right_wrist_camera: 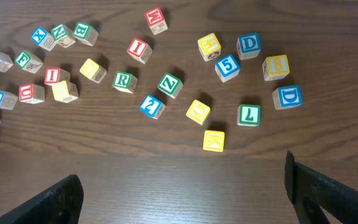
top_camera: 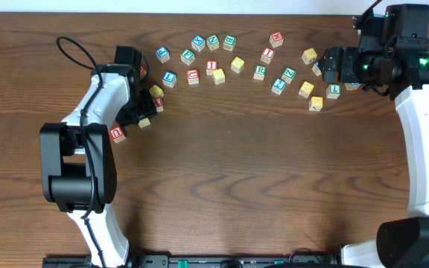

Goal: Spell out CORL
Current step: 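Close the left gripper on the yellow C block and lift it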

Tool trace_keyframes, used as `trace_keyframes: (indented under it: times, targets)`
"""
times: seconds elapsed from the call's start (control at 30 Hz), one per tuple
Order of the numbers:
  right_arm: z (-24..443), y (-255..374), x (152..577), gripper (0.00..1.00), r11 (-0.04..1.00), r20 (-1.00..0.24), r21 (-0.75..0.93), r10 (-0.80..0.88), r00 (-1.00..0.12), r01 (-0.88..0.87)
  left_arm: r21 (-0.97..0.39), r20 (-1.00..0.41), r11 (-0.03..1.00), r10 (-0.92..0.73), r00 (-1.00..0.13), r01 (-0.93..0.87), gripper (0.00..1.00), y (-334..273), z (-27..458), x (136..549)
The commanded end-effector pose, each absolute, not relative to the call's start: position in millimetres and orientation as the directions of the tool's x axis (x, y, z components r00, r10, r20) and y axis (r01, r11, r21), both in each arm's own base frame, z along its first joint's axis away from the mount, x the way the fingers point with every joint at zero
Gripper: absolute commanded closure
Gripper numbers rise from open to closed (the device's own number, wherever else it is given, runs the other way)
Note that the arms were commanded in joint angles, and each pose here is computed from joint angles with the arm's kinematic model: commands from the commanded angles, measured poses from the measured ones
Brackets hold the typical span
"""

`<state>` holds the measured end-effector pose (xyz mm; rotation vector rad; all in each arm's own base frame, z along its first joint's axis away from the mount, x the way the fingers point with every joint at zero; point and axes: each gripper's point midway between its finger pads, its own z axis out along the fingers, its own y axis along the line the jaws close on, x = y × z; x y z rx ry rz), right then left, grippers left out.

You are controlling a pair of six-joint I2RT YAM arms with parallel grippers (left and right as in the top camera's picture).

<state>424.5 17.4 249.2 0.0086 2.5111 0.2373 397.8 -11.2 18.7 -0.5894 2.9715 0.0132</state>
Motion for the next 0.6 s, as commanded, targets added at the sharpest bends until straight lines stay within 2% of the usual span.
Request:
trace_keyframes:
  times: [0.0, 0.13, 0.23, 0.57]
  targets:
    - [244.3, 18.5, 425.3, 0.01, 0.985, -0.57, 0.161, 0.043, -0.821, -0.061, 0.001, -0.083, 0.921, -0.388, -0.918, -0.389, 0.45, -12.2, 6.9, 389.6]
    - [244.9, 18.5, 426.1, 0.01, 0.985, -0.573, 0.161, 0.043, -0.819, -0.062, -0.001, -0.088, 0.921, -0.388, -0.917, -0.389, 0.49, -12.2, 6.1, 390.6]
    - [244.8, 18.6, 425.9, 0.01, 0.985, -0.572, 0.161, 0.043, -0.819, -0.061, -0.005, -0.095, 0.921, -0.388, -0.917, -0.389, 0.57, -12.3, 6.2, 392.5]
    - [244.7, 18.5, 425.9, 0.01, 0.985, -0.572, 0.161, 0.042, -0.819, -0.062, -0.008, -0.104, 0.921, -0.388, -0.916, -0.389, 0.58, -12.4, 5.5, 394.9]
